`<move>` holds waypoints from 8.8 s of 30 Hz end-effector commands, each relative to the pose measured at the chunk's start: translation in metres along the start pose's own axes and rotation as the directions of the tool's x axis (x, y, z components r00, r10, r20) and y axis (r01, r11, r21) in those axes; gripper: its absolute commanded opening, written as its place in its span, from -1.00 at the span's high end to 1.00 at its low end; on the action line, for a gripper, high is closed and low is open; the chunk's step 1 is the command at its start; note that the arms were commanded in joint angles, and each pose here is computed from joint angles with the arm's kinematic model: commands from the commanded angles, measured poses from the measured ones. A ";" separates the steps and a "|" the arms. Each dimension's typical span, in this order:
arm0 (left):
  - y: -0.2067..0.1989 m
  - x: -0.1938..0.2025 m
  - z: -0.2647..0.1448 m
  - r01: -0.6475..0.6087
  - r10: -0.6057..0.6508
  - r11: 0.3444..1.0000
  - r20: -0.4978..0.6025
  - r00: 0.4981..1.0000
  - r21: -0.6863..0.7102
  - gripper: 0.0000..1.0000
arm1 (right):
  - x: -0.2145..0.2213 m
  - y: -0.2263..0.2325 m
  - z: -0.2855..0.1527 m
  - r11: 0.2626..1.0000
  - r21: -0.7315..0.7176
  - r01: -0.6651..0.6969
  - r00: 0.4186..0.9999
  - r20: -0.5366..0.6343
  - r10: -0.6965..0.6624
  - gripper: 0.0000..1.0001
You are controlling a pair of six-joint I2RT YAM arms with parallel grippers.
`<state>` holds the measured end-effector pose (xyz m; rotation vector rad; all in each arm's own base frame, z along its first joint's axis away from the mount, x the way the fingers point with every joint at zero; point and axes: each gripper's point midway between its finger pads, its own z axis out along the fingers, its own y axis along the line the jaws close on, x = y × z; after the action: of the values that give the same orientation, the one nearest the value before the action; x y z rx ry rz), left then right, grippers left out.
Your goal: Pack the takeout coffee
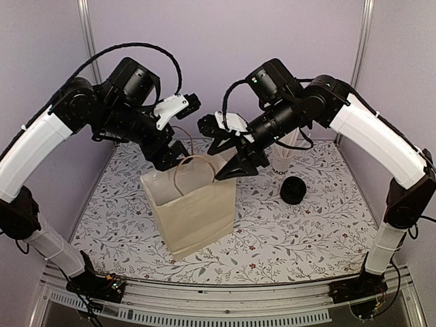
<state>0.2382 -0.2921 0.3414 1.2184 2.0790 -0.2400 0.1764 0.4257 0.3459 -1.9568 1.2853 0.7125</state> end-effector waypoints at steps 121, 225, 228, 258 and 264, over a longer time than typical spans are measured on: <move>0.189 0.080 -0.013 0.459 -0.171 0.815 0.611 0.773 -0.353 -0.99 | 0.354 -0.159 -0.181 0.233 0.593 -0.771 0.488 0.313 0.815 0.43; 0.189 0.088 0.007 0.398 -0.141 0.857 0.595 0.791 -0.326 -0.97 | 0.404 -0.193 -0.195 0.207 0.618 -0.759 0.513 0.372 0.774 0.30; 0.190 0.088 0.008 0.399 -0.143 0.858 0.594 0.792 -0.325 -0.96 | 0.401 -0.194 -0.193 0.221 0.600 -0.769 0.515 0.376 0.770 0.53; 0.192 0.090 0.013 0.393 -0.144 0.858 0.581 0.801 -0.329 -0.94 | 0.162 -0.108 -0.306 0.490 0.665 -0.564 0.824 0.408 0.393 1.00; 0.193 0.091 0.014 0.398 -0.148 0.854 0.577 0.804 -0.336 -0.95 | 0.105 -0.071 -0.273 0.747 0.376 -0.548 0.803 0.484 0.346 1.00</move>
<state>0.3716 -0.1371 0.3065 0.4961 1.6770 -0.2171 0.3434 0.1381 0.4576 -0.8369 1.5853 0.5283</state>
